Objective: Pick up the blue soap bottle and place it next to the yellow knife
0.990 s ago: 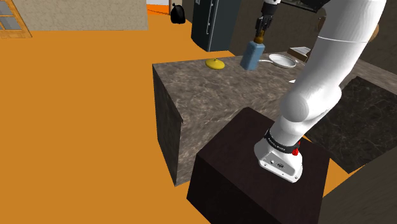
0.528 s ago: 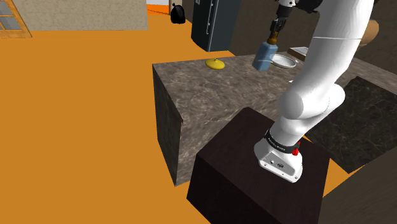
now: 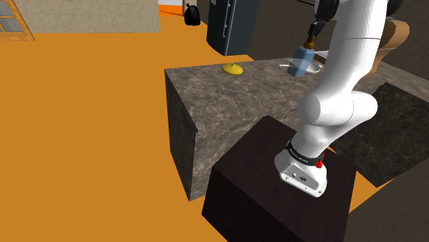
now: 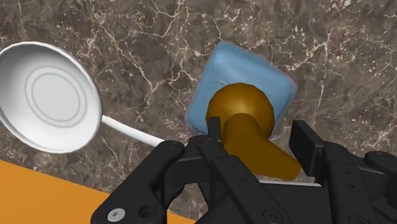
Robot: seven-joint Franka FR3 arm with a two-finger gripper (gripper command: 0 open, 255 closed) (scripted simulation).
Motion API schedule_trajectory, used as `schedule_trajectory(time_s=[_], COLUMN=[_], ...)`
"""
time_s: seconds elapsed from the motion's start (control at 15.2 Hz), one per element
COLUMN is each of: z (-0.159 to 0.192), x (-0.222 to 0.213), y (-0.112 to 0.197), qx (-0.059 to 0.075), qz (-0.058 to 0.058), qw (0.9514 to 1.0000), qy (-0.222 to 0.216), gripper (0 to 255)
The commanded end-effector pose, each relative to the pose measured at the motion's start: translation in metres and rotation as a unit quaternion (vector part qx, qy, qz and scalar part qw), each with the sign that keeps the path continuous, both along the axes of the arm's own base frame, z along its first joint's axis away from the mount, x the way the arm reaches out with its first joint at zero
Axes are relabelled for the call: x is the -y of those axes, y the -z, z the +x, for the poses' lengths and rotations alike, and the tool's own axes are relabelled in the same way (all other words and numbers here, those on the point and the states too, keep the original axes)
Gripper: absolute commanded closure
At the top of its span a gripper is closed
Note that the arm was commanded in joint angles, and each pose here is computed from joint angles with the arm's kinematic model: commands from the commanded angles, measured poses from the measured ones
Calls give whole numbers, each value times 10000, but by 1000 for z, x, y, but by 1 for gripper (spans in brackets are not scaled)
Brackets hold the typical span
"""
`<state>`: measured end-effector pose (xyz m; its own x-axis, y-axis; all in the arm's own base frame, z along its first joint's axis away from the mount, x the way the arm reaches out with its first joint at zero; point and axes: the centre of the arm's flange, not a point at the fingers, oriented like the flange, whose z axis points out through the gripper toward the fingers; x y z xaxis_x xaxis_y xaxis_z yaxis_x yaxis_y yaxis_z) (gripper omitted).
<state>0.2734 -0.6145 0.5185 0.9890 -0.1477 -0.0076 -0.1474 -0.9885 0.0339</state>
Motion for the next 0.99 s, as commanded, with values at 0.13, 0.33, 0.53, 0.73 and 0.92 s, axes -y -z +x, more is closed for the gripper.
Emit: schedule_trajectory(time_s=[0.13, 0.33, 0.53, 0.73, 0.92], z=[-34, -60, -77, -77, -77], x=[40, 70, 89, 89, 89], y=[1, 1, 6, 22, 38], qx=[5, 5, 5, 5, 5], qz=[1, 1, 1, 1, 1], qw=[10000, 10000, 10000, 10000, 10000], qy=[-9, -9, -9, -9, -9], gripper=[255, 255, 255, 255, 255])
